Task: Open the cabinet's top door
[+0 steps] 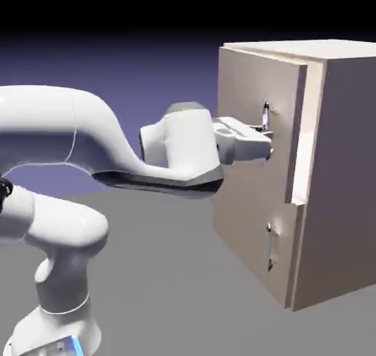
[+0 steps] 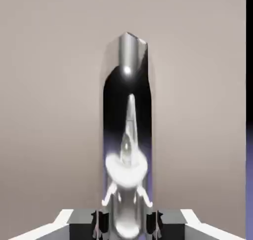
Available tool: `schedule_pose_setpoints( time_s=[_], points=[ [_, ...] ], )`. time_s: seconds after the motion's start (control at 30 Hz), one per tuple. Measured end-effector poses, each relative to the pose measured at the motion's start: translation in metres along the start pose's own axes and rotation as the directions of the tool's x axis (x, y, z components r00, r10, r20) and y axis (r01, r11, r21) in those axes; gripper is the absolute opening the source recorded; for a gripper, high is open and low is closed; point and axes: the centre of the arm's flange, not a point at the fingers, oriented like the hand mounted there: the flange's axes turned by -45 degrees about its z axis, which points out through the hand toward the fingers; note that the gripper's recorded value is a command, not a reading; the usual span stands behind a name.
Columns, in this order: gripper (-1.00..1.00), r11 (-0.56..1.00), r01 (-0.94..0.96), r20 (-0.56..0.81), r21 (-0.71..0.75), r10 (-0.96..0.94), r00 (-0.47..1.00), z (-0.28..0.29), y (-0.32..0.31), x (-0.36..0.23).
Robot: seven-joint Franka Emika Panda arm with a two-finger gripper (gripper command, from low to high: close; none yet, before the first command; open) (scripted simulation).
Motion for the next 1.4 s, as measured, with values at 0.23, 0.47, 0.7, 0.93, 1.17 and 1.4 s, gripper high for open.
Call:
schedule_pose_setpoints(
  time_s=[0.23,0.47,0.7,0.93,1.17,1.4],
  points=[
    [-1.00,0.994,0.000,0.000,-0.111,0.000,1.000,-0.040,-0.019,0.000],
    [-1.00,0.980,0.004,0.001,-0.200,-0.003,1.000,-0.072,-0.037,0.000],
    [-1.00,0.957,0.000,0.000,-0.292,0.001,1.000,-0.102,-0.059,0.000],
    [-1.00,0.929,0.000,0.000,-0.371,0.000,1.000,-0.128,-0.081,0.000],
    [-1.00,0.890,-0.001,0.000,-0.456,0.001,1.000,-0.154,-0.108,0.000],
    [-1.00,0.828,-0.001,0.000,-0.561,0.002,1.000,-0.184,-0.146,0.000]
  ],
)
